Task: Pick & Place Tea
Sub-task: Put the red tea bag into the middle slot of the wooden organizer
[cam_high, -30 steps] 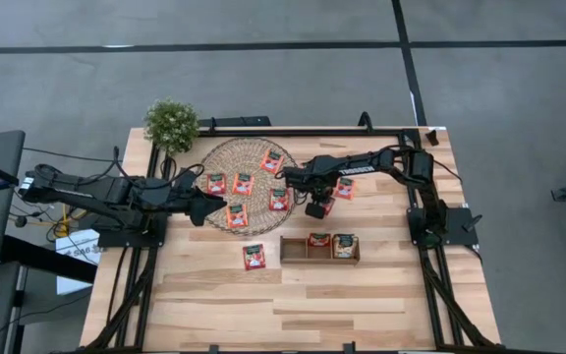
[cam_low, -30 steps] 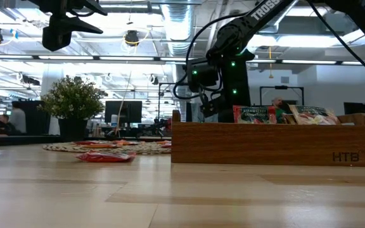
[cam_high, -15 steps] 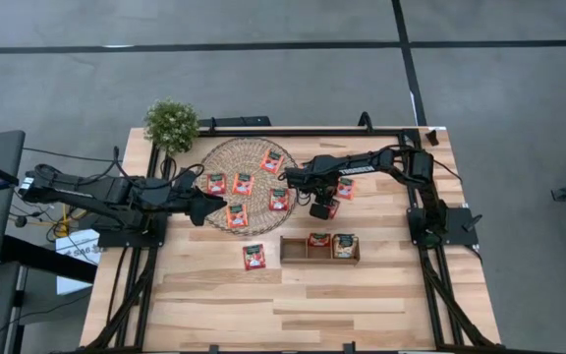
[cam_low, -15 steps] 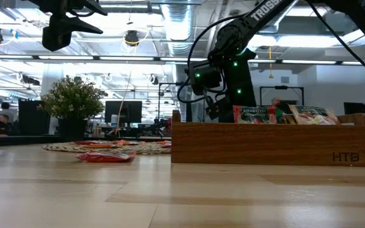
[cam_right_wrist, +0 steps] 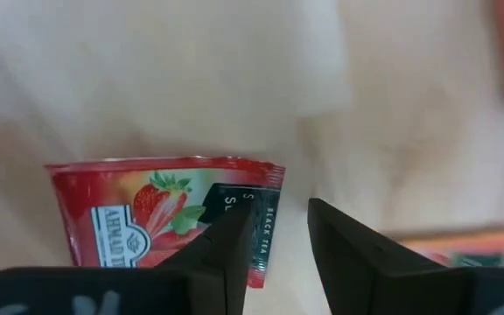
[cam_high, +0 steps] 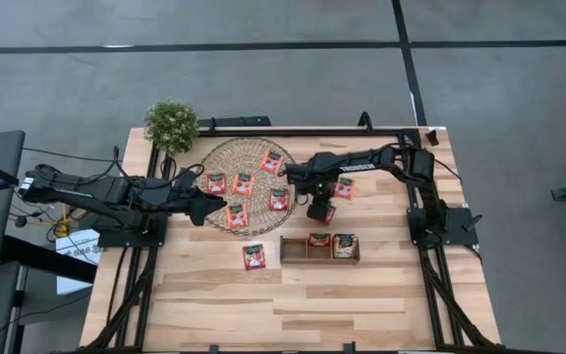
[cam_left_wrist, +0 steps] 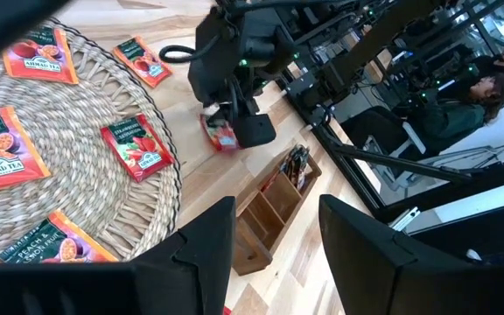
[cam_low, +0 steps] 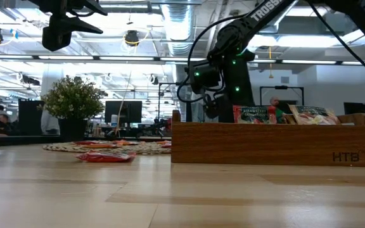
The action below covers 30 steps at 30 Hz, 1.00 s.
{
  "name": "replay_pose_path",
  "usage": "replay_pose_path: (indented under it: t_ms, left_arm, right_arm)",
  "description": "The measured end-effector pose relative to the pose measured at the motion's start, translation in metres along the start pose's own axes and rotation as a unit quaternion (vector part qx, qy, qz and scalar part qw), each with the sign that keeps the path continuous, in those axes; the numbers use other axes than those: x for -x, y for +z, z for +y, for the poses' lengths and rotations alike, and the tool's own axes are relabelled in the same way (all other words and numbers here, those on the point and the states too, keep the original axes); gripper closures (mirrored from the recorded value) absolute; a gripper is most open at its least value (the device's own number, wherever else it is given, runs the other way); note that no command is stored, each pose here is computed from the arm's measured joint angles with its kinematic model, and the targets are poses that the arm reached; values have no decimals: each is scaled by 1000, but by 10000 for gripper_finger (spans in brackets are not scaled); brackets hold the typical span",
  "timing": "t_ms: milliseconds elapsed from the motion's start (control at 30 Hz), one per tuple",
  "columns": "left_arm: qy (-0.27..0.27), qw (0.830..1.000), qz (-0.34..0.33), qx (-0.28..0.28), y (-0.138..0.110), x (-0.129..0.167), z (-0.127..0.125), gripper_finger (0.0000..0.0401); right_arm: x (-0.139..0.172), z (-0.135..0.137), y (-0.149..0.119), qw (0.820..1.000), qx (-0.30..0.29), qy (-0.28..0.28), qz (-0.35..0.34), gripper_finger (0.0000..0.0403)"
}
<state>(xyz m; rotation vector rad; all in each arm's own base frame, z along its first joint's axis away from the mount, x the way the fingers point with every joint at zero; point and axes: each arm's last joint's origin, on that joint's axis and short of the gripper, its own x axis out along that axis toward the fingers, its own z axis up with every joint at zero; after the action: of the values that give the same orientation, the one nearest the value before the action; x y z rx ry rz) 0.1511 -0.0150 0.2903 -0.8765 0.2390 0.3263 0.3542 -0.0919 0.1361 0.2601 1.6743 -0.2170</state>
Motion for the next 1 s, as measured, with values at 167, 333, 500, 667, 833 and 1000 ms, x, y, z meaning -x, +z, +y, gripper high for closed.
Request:
replay_pose_path:
  t_ms: [167, 333, 500, 667, 833, 1000]
  left_arm:
    - [0, 1000, 0, 1, 0, 0, 0, 243]
    - [0, 1000, 0, 1, 0, 0, 0, 243]
    - [0, 1000, 0, 1, 0, 0, 0, 243]
    - [0, 1000, 0, 0, 0, 0, 0, 243]
    - [0, 1000, 0, -1, 0, 0, 0, 243]
    - [0, 1000, 0, -1, 0, 0, 0, 243]
  right_arm:
    - [0, -12, 2, 999, -20, 34, -4, 286]
    - [-2, -22, 1, 998, -34, 43, 1, 280]
    - [-6, -22, -2, 999, -37, 39, 4, 285]
    - [-10, -19, -3, 999, -50, 20, 8, 299]
    - [-11, -19, -4, 998, -54, 7, 12, 325]
    - [-12, -20, -5, 998, -55, -3, 16, 348]
